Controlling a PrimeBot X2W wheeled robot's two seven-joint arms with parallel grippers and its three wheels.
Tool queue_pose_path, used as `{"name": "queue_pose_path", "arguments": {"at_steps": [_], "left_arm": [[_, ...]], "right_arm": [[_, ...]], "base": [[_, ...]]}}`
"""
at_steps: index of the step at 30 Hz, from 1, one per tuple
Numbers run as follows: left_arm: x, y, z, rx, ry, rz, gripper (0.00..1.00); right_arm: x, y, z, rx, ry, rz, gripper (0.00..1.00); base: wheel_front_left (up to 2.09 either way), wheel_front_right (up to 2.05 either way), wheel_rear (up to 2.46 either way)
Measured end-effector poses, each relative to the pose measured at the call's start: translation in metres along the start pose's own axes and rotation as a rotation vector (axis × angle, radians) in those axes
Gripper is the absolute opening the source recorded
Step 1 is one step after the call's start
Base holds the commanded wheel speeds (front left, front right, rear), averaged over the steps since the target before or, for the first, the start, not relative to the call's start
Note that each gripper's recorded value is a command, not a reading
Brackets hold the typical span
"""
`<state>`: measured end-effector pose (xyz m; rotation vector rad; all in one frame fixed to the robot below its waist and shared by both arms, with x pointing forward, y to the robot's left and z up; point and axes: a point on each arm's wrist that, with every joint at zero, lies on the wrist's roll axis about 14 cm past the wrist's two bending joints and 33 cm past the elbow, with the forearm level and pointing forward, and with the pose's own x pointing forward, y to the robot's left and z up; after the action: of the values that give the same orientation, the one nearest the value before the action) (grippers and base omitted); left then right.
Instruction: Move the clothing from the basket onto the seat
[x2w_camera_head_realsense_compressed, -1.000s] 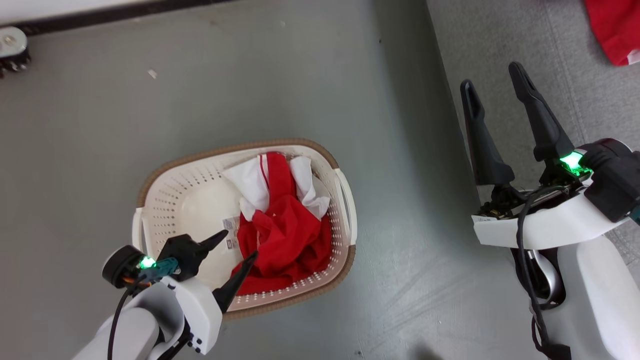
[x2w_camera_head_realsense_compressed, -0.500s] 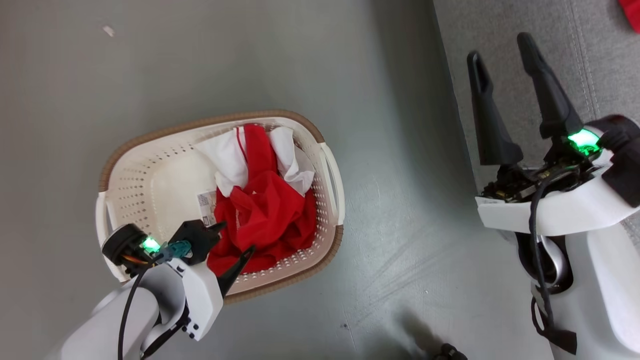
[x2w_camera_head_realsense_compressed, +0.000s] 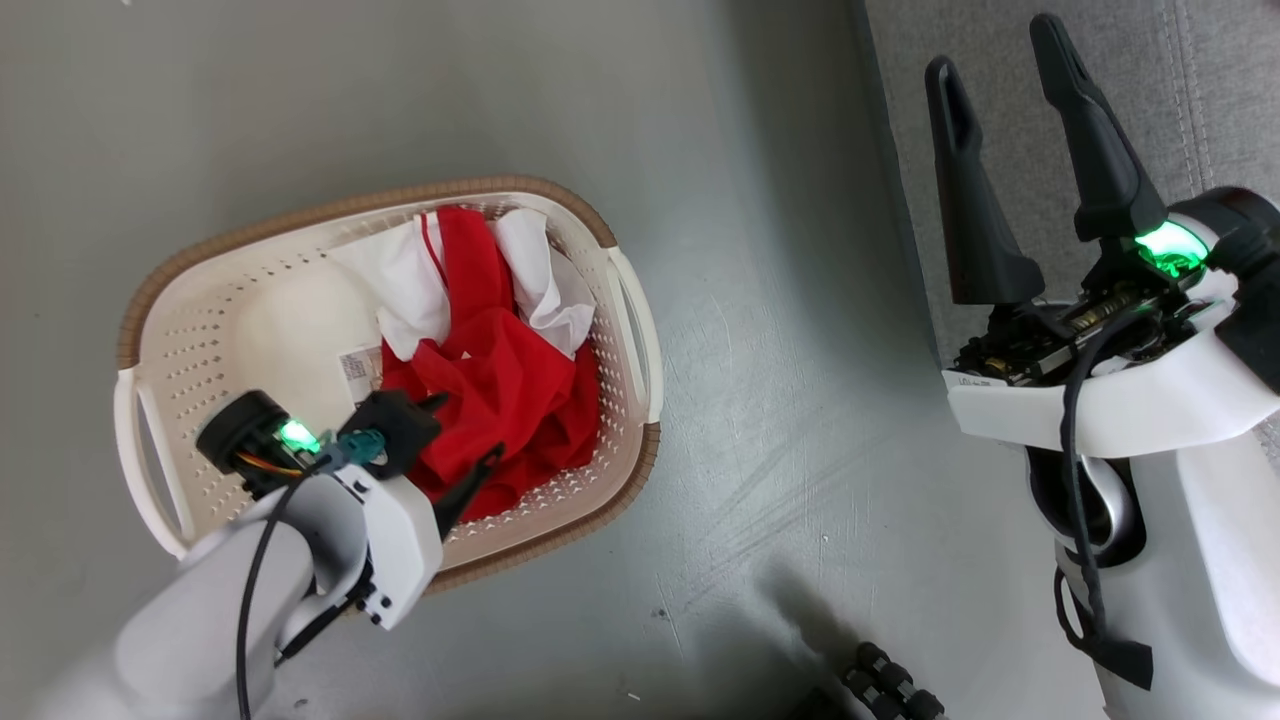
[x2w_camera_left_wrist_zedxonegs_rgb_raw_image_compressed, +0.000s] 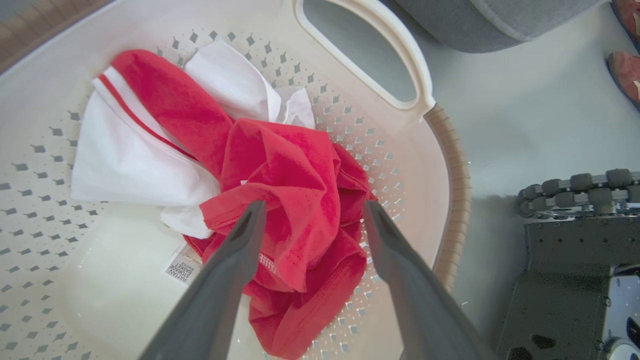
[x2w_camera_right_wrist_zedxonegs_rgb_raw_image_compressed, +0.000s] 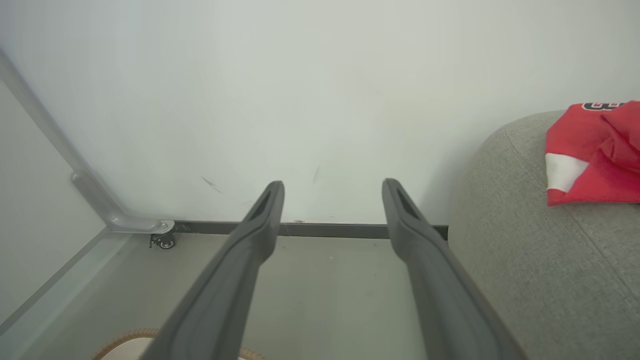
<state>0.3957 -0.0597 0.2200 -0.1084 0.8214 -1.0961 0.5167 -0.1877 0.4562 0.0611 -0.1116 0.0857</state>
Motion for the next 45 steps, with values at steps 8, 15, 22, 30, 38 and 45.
{"name": "queue_pose_path", "arguments": {"at_steps": [8, 15, 22, 30, 38, 45], "left_arm": [[0.010, 0.019, -0.012, 0.011, 0.029, 0.007, 1.00], [0.017, 0.025, -0.027, 0.017, 0.059, -0.007, 1.00], [0.027, 0.029, -0.026, 0.023, 0.044, -0.023, 0.43], [0.028, 0.030, -0.031, -0.012, 0.045, -0.027, 0.00], [0.021, 0.034, -0.025, -0.064, 0.009, -0.016, 0.00], [0.012, 0.035, -0.015, -0.068, -0.034, -0.004, 0.00]], "right_arm": [[0.001, -0.005, -0.014, 0.013, 0.023, -0.011, 1.00], [0.006, -0.007, -0.023, 0.005, 0.033, -0.009, 1.00], [0.009, -0.009, -0.030, 0.016, 0.039, -0.010, 1.00], [0.016, -0.010, -0.029, 0.009, 0.022, -0.007, 1.00], [0.020, -0.007, -0.027, 0.007, 0.013, 0.004, 1.00], [0.030, 0.000, -0.017, -0.003, -0.025, 0.028, 1.00]], "base": [[0.00, 0.00, 0.00], [0.00, 0.00, 0.00], [0.00, 0.00, 0.00], [0.00, 0.00, 0.00], [0.00, 0.00, 0.00], [0.00, 0.00, 0.00]]}}
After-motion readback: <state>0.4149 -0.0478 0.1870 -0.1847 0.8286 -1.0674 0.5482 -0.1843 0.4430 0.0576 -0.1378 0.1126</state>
